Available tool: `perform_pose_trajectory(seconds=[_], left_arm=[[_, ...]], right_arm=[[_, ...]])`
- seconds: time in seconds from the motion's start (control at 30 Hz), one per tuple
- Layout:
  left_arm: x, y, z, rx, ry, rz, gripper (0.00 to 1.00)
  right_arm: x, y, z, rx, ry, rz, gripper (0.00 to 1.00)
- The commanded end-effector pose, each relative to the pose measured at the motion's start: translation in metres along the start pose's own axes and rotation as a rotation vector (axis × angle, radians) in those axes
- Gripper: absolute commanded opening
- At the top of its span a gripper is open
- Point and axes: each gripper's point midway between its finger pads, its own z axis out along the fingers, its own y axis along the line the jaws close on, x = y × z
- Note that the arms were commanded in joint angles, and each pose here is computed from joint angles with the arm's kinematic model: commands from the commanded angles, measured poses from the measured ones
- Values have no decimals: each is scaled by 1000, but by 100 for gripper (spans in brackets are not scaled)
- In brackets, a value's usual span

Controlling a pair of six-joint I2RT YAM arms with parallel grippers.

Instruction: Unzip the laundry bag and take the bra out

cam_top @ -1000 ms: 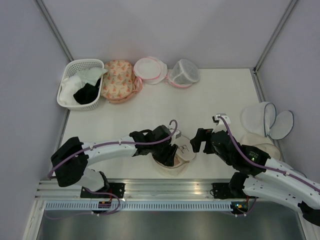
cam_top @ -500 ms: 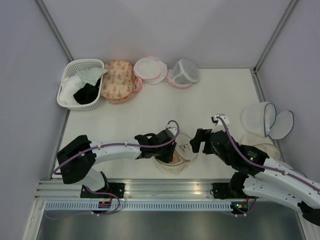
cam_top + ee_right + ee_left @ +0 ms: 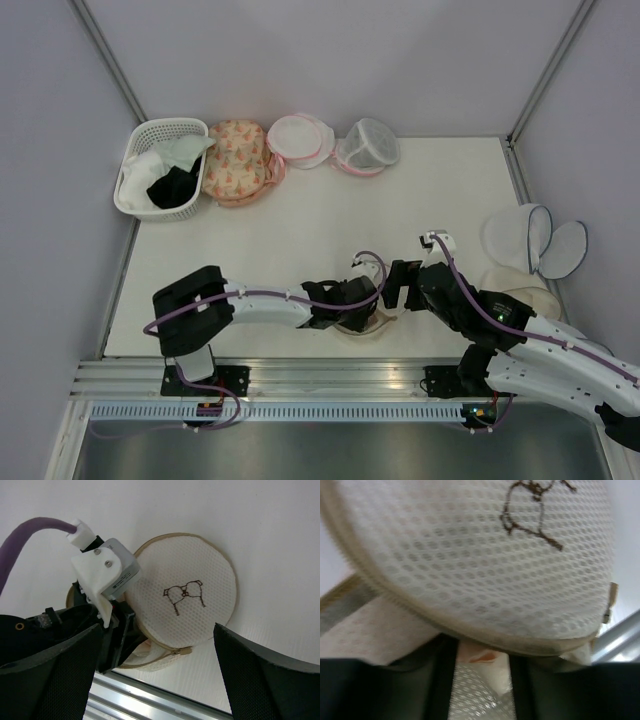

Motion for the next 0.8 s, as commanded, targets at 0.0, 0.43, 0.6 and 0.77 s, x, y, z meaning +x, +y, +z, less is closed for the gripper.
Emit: perform_pose_trajectory(seconds=[0.0,0.43,0.6,0.77], left_arm=[[34,26,30,-134,82,-33,40],[-13,11,-24,-100,-68,-71,2],[-69,-1,-83,-41,-247,-102,2],[-93,-4,-115,-15,-330,-123,2]], right_arm=[[-3,4,0,-22,-10,1,96],[-2,3,-1,-22,-7,0,92],[3,4,4,-17,12,-9,91],[9,14,7,-63,35,-3,89]])
